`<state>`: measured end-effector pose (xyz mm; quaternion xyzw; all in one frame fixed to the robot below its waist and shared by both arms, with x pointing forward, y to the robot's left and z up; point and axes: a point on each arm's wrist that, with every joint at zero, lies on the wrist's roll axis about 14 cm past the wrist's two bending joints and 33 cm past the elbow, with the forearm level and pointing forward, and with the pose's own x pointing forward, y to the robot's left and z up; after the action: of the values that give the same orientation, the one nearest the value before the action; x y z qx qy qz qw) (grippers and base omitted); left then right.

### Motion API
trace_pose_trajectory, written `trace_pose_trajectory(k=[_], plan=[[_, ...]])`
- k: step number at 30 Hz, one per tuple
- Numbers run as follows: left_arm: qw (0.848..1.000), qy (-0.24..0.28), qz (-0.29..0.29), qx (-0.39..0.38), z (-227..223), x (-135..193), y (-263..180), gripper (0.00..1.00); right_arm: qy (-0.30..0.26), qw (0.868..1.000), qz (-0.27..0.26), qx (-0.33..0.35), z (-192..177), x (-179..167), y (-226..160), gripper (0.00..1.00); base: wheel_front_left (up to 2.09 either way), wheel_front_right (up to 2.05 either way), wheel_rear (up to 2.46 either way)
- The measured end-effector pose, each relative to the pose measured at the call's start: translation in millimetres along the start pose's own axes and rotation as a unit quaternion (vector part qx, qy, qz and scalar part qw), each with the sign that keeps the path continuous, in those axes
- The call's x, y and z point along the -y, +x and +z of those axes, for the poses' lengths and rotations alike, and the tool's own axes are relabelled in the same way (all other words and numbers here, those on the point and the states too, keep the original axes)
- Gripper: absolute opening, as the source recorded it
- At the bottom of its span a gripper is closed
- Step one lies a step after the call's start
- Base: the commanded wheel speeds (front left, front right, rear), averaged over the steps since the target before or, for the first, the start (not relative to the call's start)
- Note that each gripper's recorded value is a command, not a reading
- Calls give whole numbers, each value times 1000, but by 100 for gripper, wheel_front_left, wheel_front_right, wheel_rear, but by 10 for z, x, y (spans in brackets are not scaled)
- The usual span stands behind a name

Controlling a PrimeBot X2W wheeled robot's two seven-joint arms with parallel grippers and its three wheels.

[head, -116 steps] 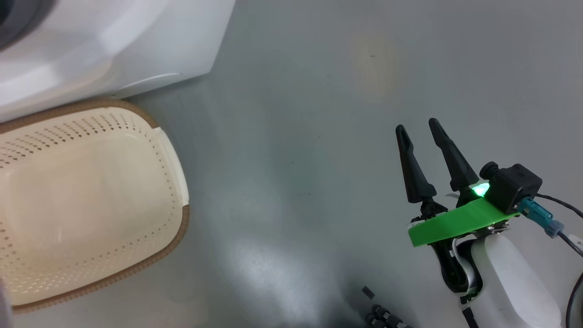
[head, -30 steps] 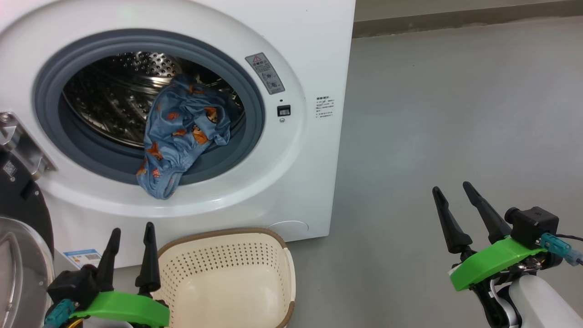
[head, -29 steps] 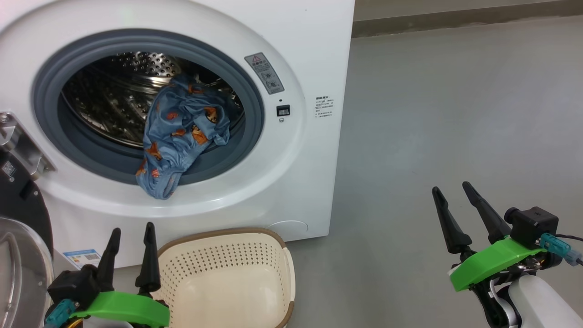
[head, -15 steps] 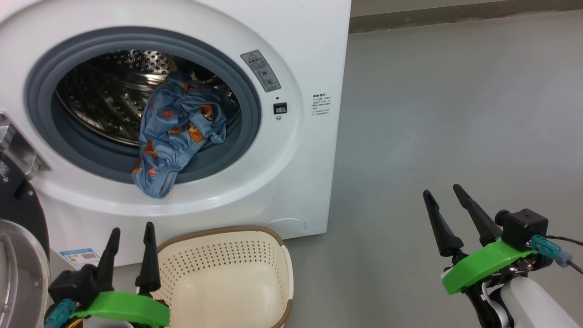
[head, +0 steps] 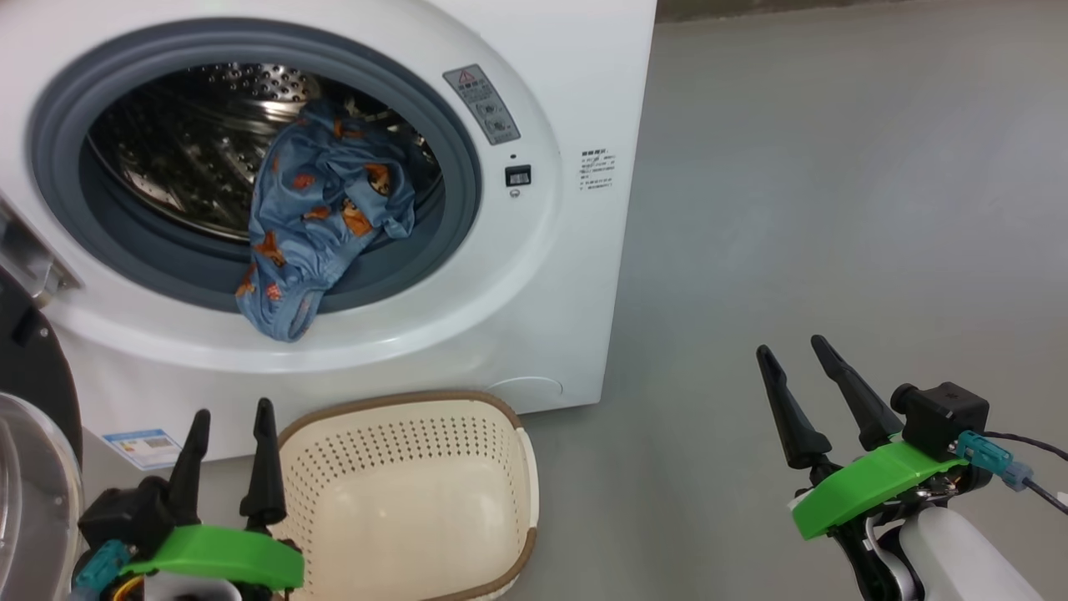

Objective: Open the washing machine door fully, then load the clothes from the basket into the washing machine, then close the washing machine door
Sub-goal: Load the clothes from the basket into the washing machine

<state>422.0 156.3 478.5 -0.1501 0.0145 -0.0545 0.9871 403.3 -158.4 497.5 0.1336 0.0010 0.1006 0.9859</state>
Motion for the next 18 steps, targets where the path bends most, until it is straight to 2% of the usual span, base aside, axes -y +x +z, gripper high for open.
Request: trace_pose_trajectory(k=[10, 18], plan=[[999, 5, -2, -41, -208, -21, 422, 100, 13, 999, -3, -30, -260, 0, 98, 100, 0, 0, 0], [994, 15, 26, -107, -465, -267, 830, 100, 15, 999, 0, -34, -324, 13, 296, 100, 0, 0, 0]])
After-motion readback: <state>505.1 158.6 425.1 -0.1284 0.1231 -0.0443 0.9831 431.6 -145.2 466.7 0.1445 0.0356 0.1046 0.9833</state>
